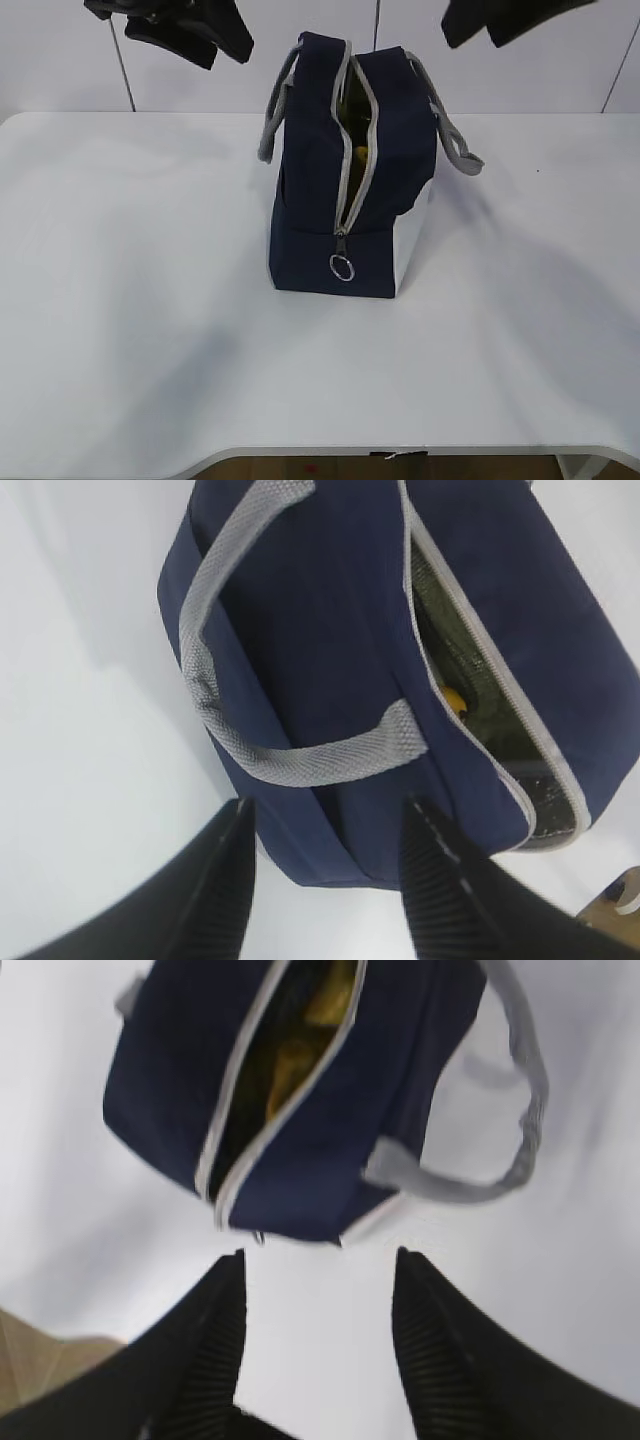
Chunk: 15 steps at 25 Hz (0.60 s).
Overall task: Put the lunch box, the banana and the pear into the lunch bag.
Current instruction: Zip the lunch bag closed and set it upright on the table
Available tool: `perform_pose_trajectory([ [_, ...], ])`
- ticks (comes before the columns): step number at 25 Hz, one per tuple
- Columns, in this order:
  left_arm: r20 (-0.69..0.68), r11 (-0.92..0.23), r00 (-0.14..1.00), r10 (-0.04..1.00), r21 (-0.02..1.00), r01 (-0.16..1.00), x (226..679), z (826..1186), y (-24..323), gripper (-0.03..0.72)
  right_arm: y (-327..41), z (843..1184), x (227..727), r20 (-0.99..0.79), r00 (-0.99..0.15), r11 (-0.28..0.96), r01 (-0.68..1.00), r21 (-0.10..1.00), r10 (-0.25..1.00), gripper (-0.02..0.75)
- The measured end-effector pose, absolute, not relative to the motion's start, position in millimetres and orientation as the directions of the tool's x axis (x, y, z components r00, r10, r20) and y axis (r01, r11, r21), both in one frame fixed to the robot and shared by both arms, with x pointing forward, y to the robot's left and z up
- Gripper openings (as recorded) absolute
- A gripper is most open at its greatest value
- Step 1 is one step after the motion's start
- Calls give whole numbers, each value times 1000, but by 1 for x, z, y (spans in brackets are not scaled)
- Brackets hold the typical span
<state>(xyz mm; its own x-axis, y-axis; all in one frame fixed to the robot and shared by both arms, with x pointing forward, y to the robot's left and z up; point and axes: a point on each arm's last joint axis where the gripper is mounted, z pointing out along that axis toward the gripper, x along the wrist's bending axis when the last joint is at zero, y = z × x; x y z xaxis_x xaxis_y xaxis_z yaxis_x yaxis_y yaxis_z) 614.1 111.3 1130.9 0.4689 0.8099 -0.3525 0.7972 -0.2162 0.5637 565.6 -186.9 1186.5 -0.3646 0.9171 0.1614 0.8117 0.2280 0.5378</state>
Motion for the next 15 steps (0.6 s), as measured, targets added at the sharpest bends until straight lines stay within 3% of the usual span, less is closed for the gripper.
perform_pose_trajectory([
  [15, -315, -275, 522, 793, 579, 768, 613, 1130, 111, 358, -200, 1143, 485, 215, -493, 369, 821, 436, 843, 388],
])
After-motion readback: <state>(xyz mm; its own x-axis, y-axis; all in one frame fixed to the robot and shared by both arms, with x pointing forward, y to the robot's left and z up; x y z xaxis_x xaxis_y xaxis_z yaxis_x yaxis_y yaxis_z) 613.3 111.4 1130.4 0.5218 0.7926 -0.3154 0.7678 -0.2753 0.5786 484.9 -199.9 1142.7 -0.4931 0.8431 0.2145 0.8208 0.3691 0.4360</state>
